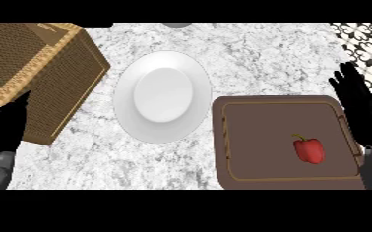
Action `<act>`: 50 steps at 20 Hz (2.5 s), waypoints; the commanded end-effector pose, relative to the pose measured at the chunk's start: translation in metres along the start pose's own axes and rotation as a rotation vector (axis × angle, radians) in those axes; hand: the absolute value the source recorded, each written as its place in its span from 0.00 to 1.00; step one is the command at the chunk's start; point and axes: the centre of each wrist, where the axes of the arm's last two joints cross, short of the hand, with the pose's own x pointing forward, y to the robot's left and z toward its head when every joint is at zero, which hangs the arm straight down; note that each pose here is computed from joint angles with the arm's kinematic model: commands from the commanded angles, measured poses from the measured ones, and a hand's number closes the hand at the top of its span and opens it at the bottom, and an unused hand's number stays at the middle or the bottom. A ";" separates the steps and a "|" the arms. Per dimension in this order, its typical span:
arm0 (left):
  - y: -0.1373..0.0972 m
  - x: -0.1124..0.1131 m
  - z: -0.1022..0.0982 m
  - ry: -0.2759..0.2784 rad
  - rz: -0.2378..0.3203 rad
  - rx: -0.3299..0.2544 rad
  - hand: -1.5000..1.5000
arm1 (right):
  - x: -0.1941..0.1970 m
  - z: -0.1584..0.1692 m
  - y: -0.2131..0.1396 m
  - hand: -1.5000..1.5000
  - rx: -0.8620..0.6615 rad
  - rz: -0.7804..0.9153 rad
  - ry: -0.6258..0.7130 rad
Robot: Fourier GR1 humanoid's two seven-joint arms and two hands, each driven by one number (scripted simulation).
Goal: Pick the bell pepper from the tray and place it in the plate
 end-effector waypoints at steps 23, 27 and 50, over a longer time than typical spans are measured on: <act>-0.042 0.092 -0.014 -0.272 0.317 -0.170 0.50 | -0.040 0.095 0.112 0.00 0.229 0.633 -0.622; -0.048 0.084 -0.005 -0.259 0.317 -0.191 0.50 | -0.007 0.089 0.092 0.00 0.178 0.888 -0.550; -0.045 0.095 -0.011 -0.276 0.315 -0.179 0.50 | 0.059 0.086 0.125 0.00 0.244 1.576 0.280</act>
